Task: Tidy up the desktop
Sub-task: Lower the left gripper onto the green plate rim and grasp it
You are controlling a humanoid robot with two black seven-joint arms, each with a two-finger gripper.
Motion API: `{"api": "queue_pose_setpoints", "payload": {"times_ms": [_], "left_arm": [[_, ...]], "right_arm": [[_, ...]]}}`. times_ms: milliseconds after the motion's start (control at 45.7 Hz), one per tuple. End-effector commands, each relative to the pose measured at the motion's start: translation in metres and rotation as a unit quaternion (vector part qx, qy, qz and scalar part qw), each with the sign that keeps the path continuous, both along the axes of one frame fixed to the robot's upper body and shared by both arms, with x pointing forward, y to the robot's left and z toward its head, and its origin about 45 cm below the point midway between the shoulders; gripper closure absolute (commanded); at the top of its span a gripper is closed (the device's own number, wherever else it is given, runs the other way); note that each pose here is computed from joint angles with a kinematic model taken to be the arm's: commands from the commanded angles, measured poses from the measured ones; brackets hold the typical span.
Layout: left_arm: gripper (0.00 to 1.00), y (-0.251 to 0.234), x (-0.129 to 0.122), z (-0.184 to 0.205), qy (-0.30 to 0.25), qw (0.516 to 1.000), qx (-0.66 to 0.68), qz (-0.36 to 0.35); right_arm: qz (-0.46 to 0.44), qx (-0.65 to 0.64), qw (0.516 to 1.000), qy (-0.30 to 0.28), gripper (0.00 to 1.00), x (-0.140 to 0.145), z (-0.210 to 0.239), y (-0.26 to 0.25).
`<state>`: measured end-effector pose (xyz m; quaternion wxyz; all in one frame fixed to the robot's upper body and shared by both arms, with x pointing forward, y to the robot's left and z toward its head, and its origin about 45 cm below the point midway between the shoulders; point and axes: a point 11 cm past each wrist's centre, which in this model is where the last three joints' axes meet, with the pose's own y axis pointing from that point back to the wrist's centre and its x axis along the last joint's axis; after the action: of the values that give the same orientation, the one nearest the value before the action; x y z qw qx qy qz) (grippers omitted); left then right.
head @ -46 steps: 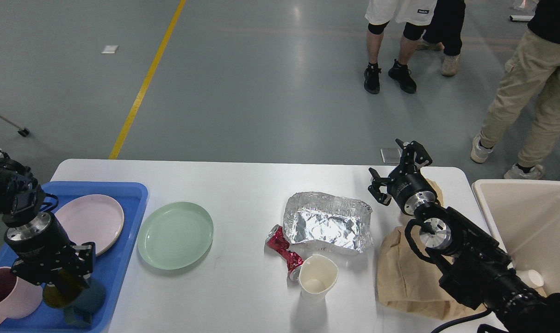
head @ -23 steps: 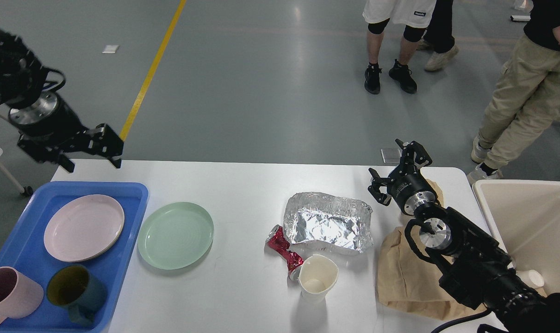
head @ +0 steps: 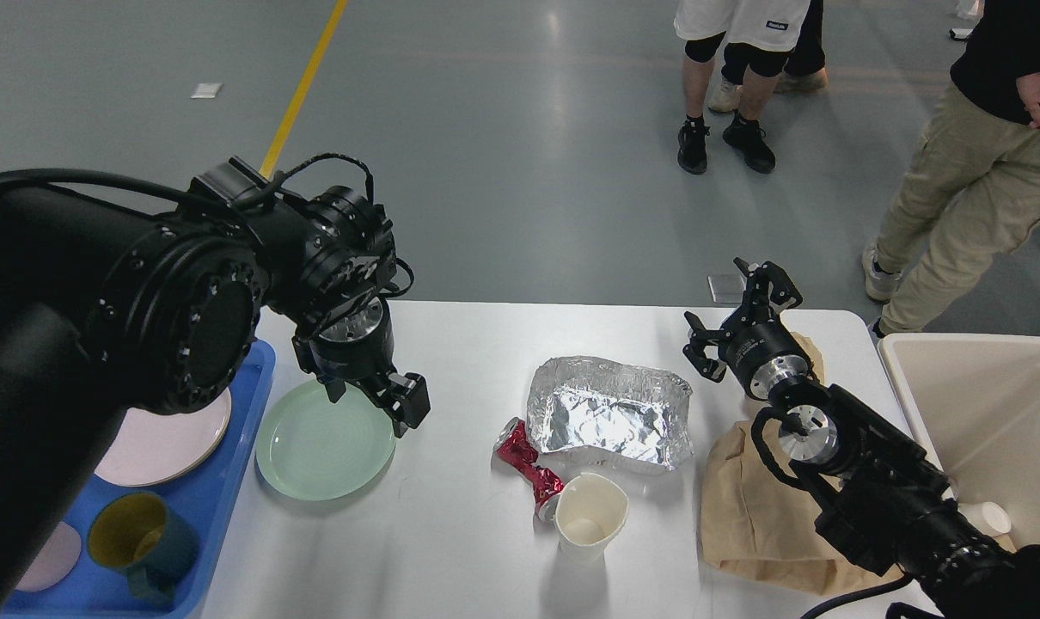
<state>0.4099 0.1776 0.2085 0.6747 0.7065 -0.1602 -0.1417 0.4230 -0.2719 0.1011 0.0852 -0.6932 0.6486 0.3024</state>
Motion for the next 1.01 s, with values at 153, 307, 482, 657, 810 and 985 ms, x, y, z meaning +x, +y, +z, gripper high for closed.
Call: {"api": "queue_pose_setpoints", "payload": {"times_ms": [153,307,482,657,810,985], "left_arm": [[0.07,0.007,0.001,-0.045,-0.026,1.0,-0.017,0.002],[0.07,0.009,-0.004,-0.067,-0.041,0.998,-0.044,0.01],[0.07,0.033,0.003,-0.084,-0.095,0.993,-0.04,0.055],[0.07,0.048,0.003,-0.099,-0.136,0.988,-0.013,0.078],[0.07,0.049,-0.002,-0.108,-0.139,0.986,-0.014,0.088],[0.07,0.041,-0.006,-0.113,-0.131,0.986,-0.033,0.099]], "right_arm": [[0.0,0.0,1.0,0.0,0.0,0.0,0.0,0.0],[0.0,0.0,1.0,0.0,0.0,0.0,0.0,0.0],[0.0,0.0,1.0,0.0,0.0,0.0,0.0,0.0],[0.0,0.0,1.0,0.0,0.0,0.0,0.0,0.0],[0.0,0.0,1.0,0.0,0.0,0.0,0.0,0.0],[0.0,0.0,1.0,0.0,0.0,0.0,0.0,0.0]]}}
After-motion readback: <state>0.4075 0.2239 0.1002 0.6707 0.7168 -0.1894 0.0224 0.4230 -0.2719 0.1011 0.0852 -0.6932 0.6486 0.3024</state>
